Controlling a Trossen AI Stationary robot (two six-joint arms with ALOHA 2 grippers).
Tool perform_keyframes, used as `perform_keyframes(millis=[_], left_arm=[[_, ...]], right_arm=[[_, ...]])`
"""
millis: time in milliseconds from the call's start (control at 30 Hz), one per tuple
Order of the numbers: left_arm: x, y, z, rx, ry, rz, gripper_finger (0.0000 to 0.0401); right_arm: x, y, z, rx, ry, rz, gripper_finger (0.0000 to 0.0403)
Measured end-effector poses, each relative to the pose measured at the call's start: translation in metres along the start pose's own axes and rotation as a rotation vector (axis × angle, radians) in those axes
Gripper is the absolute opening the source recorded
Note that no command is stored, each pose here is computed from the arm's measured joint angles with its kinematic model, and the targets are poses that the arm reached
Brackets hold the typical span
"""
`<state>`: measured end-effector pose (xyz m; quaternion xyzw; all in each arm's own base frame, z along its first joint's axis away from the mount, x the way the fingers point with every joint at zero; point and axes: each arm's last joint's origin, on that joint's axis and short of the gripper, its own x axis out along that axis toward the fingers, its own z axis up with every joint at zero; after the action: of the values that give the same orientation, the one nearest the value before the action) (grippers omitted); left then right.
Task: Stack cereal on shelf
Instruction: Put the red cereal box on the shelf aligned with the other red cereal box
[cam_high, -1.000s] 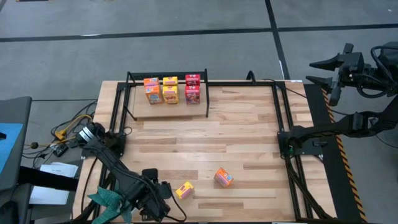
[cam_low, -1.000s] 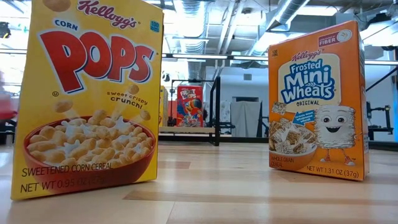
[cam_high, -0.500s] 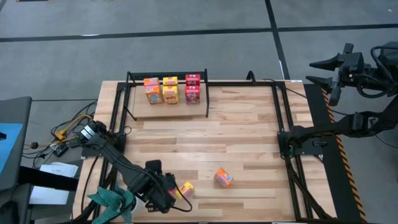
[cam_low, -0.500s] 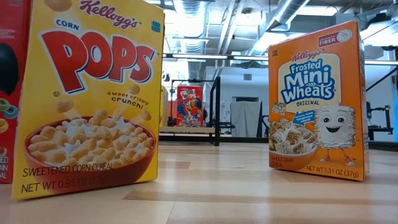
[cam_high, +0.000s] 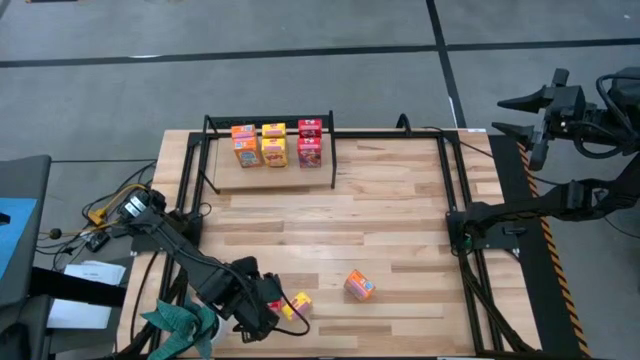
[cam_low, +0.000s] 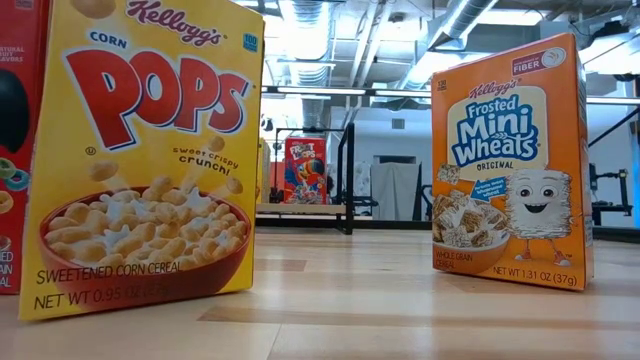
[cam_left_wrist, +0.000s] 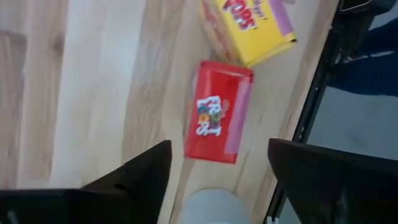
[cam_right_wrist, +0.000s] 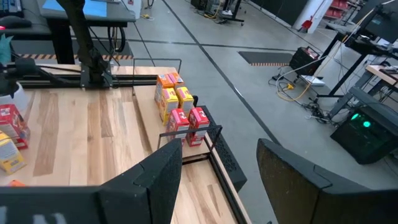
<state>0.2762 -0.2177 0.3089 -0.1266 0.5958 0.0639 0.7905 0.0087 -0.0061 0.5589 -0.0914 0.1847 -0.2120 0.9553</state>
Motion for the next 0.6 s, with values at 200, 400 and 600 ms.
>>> perform_keyframes(millis=[200,400,600], left_arm=[[0.007,-0.001,0.004,0.042,0.000,0.004,0.0309],[0.018,-0.009,0.006,0.090,-0.027,-0.010,0.0320],[0.032,-0.005,0.002,0.083,-0.031,0.037,0.0320]], right_arm=[[0.000,0.000,0.000,0.000,0.000,0.000,0.0232],[0.000,0.000,0.000,0.000,0.000,0.000,0.0232],[0.000,0.000,0.000,0.000,0.000,0.000,0.0232]])
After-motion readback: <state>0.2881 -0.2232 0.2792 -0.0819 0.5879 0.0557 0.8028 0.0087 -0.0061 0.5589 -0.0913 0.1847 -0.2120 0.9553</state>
